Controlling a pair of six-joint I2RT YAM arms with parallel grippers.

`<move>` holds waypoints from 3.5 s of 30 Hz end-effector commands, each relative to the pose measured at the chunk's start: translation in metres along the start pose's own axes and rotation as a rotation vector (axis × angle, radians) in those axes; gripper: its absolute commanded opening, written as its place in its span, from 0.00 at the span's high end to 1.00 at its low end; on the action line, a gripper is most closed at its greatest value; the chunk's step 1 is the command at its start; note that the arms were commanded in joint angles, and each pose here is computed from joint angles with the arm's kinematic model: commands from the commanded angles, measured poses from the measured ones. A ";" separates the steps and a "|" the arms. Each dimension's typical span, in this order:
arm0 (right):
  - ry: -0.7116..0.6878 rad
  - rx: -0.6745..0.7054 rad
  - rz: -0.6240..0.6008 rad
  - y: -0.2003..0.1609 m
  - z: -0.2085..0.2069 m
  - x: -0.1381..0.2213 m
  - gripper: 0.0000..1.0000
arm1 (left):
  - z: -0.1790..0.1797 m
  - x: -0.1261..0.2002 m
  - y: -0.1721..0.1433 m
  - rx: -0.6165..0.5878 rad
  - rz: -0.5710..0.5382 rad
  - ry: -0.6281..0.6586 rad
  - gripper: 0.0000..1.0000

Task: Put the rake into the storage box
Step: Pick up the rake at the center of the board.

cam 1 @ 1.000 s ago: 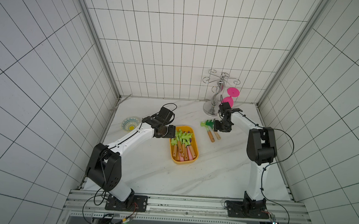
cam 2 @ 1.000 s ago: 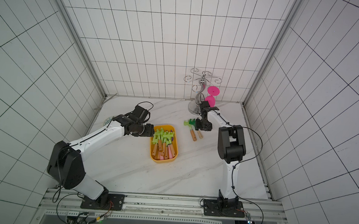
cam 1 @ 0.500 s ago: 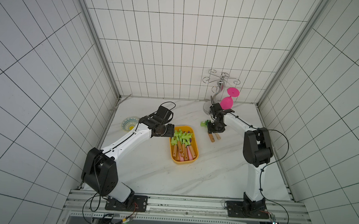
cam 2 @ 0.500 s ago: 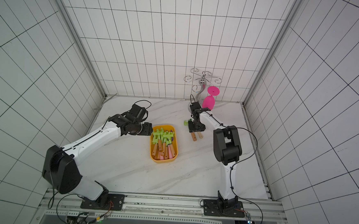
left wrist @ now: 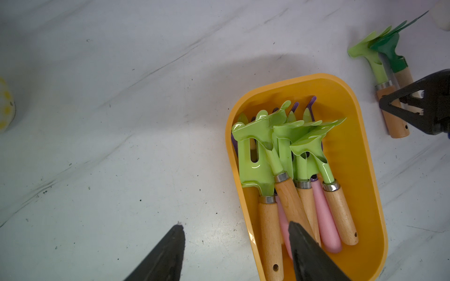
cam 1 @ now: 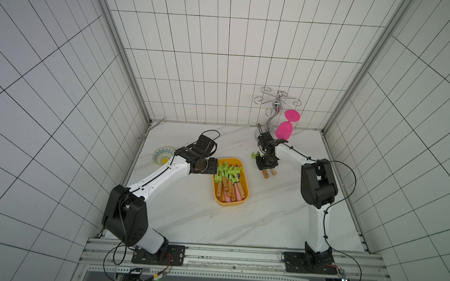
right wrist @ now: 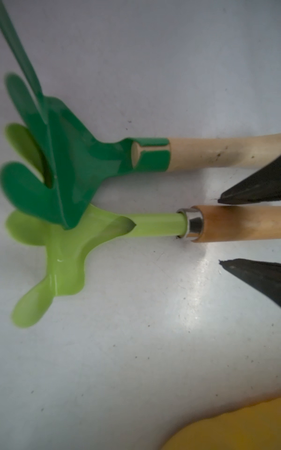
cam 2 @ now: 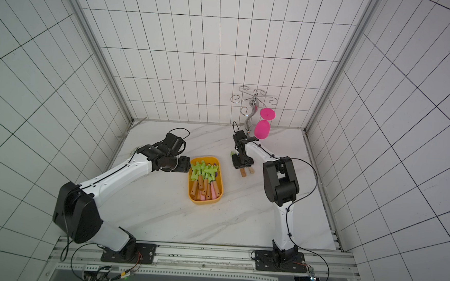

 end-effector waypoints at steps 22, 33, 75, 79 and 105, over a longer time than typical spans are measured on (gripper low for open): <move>0.402 -0.072 0.004 -0.009 0.051 0.042 0.82 | 0.000 0.007 0.000 0.031 -0.024 -0.016 0.30; 0.634 -0.168 0.007 -0.012 0.068 0.063 0.82 | -0.017 0.012 0.007 0.034 -0.030 -0.112 0.30; 0.548 0.089 -0.306 -0.052 0.148 0.192 0.81 | -0.112 0.023 0.044 0.066 -0.241 -0.599 0.37; 0.585 0.083 -0.330 -0.052 0.150 0.198 0.81 | -0.108 0.025 0.040 0.073 -0.270 -0.601 0.39; 0.511 0.180 -0.315 -0.068 0.153 0.190 0.41 | -0.106 0.016 0.020 0.035 -0.258 -0.663 0.90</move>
Point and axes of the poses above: each gripper's point midway between its finger pads, its own x axis back along the fingers, its own z axis along the line the jaws close on, y = z × x, the point moved 3 cm from there along x, back along the fingers, and after that the axes turned 3 degrees about -x, right-handed, at the moved point
